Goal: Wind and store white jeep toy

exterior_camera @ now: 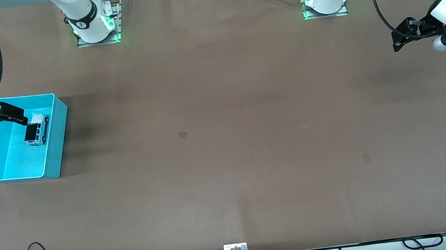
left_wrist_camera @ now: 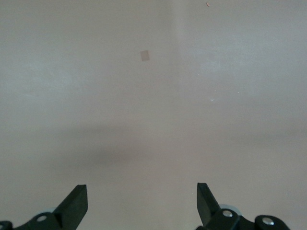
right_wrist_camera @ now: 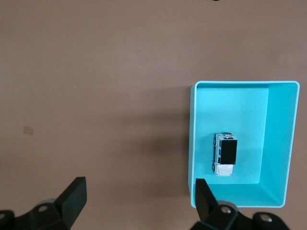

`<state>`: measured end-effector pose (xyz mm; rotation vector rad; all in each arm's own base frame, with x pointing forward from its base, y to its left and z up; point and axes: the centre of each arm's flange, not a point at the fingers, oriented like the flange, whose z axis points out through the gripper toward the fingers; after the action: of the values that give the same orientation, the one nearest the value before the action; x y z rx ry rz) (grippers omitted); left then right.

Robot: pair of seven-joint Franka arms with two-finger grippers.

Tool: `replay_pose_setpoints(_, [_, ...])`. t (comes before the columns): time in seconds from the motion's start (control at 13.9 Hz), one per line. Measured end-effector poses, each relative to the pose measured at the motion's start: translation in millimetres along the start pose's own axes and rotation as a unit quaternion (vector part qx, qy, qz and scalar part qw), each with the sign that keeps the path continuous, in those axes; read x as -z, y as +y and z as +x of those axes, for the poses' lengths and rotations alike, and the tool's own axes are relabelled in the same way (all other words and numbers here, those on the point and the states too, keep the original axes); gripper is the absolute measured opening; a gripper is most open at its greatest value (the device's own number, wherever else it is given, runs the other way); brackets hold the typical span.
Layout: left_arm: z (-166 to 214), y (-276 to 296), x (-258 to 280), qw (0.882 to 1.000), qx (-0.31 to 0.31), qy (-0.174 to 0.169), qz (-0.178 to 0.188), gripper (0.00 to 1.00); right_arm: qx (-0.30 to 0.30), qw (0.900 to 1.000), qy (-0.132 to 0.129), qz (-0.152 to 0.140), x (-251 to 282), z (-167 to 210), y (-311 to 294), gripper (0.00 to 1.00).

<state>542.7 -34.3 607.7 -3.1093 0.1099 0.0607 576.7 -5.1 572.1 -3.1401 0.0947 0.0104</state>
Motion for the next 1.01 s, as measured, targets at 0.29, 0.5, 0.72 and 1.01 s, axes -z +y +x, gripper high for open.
replay_pose_setpoints(0.29, [0,0,0,1.000,0.000,0.000,0.000,1.00,0.007,1.000,0.011,0.006,25,-15,-15,1.00])
replay_pose_setpoints(0.5, [0,0,0,1.000,0.000,0.000,0.000,1.00,-0.019,1.000,0.009,0.007,39,-29,-32,1.00])
replay_pose_setpoints(0.72, [0,0,0,1.000,0.000,0.000,0.000,1.00,-0.016,1.000,0.018,0.008,53,-38,-40,1.00])
replay_pose_setpoints(1.01, [0,0,0,1.000,0.000,0.000,0.000,1.00,0.029,0.999,0.023,0.000,56,-37,-31,1.00])
